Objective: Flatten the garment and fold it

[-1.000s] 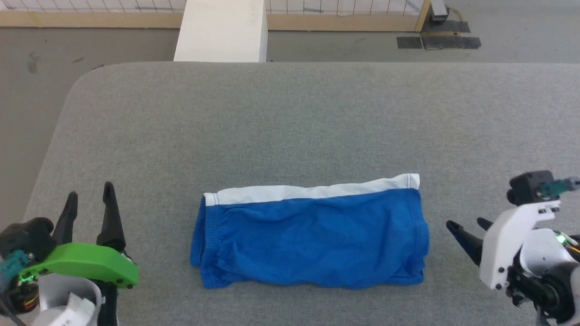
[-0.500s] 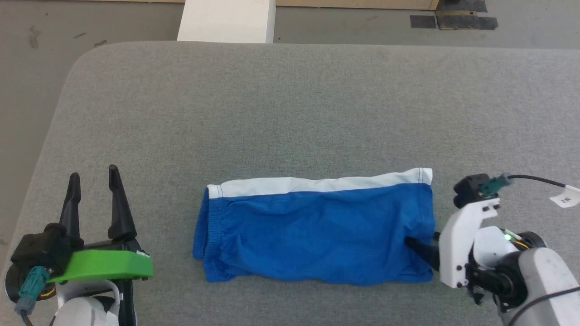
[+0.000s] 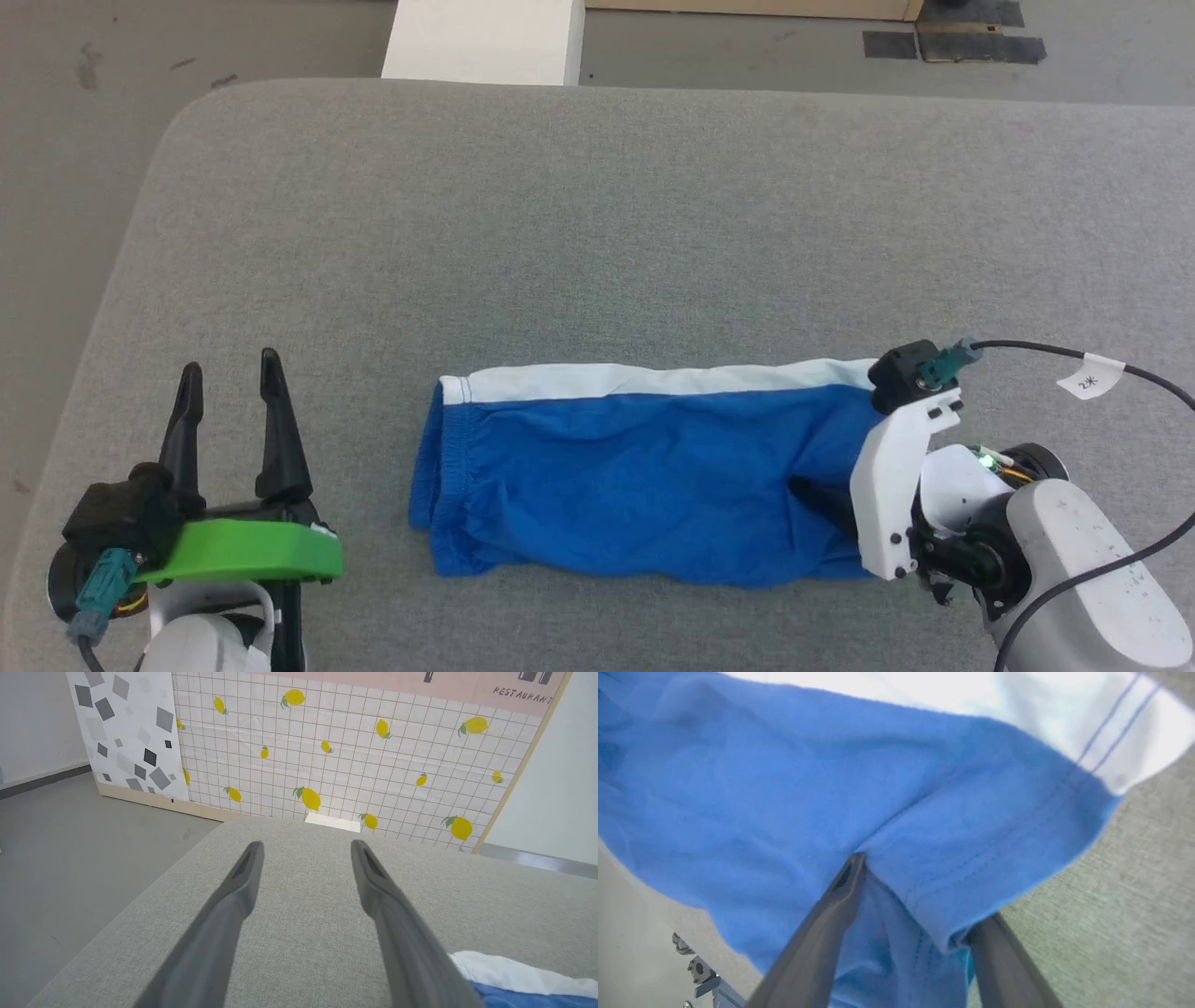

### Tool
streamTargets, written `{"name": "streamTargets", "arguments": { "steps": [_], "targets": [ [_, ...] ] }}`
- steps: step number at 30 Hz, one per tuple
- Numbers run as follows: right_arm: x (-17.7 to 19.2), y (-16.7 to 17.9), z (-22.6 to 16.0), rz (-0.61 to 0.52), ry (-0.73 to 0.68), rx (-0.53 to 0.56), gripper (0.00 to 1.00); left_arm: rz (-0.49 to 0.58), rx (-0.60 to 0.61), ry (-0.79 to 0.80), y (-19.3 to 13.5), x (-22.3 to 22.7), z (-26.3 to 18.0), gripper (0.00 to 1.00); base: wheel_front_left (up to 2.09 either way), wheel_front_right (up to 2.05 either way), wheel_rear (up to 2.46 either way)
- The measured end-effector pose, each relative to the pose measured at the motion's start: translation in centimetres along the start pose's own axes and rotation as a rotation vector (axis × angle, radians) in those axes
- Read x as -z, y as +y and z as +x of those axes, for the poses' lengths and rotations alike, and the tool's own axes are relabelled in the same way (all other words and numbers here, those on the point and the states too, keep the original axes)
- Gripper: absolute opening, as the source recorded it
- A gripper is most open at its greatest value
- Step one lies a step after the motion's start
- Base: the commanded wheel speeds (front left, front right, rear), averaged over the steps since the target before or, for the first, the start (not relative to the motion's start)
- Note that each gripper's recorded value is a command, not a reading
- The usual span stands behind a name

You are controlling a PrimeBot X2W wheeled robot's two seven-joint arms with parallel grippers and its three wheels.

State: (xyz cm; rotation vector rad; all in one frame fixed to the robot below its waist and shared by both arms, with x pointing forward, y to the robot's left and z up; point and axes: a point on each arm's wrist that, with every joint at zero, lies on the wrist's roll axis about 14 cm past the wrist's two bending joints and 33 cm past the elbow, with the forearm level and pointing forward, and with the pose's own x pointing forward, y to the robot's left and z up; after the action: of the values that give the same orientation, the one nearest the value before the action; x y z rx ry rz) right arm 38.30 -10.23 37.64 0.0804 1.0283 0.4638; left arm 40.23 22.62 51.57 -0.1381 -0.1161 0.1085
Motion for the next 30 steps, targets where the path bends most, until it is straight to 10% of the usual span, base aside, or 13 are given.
{"name": "streamTargets", "arguments": {
  "steps": [10, 21, 30],
  "targets": [
    [0.1, -4.5, -1.4, 0.057, -0.007, 0.101, 0.00, -0.006, 0.016, -0.007, -0.6, -0.1, 0.1, 1.00, 0.00, 0.00, 0.00],
    [1.8, -16.1, -8.0, 0.128, 0.048, 0.456, 0.00, 0.009, 0.047, -0.017, -1.4, -0.3, 0.3, 1.00, 0.00, 0.00, 0.00],
    [-1.5, -14.1, -10.3, -0.032, -0.018, 0.480, 0.00, 0.000, 0.056, -0.025, -1.8, -0.6, -0.1, 1.00, 0.00, 0.00, 0.00]
  ]
}}
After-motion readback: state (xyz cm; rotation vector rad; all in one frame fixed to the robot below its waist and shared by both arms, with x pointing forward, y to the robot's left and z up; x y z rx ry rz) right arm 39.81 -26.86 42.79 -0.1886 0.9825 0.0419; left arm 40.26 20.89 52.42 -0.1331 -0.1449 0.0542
